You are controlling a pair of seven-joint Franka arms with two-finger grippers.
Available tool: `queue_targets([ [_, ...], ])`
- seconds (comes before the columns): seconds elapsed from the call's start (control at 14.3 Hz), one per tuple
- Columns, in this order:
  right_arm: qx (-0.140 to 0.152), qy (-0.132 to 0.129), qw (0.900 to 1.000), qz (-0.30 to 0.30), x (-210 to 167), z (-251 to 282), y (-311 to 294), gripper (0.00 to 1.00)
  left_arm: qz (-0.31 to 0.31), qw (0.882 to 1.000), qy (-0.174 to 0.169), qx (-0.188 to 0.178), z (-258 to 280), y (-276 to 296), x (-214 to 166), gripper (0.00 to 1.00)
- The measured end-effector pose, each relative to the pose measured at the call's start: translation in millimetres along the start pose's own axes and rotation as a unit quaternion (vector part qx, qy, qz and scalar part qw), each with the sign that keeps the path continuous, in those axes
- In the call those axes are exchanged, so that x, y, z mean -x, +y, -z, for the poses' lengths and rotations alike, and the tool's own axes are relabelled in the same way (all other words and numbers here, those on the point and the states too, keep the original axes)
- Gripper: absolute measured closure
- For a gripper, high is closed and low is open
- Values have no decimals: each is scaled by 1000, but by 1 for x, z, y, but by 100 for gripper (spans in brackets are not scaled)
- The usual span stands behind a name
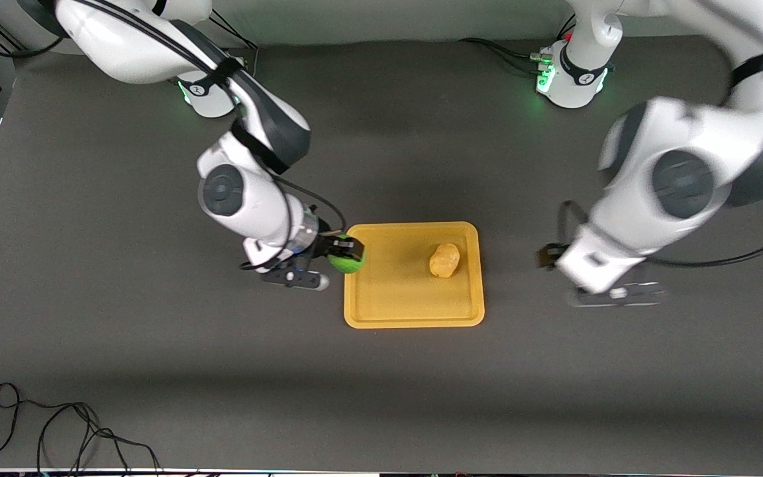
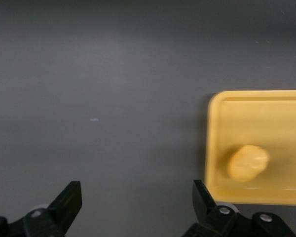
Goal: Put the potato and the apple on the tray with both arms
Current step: 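Move the apple onto the tray with the right gripper while the left gripper withdraws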
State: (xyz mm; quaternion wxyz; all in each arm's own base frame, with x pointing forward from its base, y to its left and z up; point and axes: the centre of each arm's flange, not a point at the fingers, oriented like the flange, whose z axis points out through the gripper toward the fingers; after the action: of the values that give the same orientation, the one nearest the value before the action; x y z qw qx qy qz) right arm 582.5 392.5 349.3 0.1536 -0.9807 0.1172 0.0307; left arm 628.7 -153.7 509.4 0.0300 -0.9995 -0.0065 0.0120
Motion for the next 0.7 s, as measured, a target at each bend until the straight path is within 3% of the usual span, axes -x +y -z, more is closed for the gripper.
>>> queue_targets([
  [0.35,33,28,999,-11,20,-108,-8,30,0,1000,8,4,32,-126,34,0],
  [0.7,52,30,998,-28,29,-162,-6,30,-11,1000,6,28,35,-155,48,0],
])
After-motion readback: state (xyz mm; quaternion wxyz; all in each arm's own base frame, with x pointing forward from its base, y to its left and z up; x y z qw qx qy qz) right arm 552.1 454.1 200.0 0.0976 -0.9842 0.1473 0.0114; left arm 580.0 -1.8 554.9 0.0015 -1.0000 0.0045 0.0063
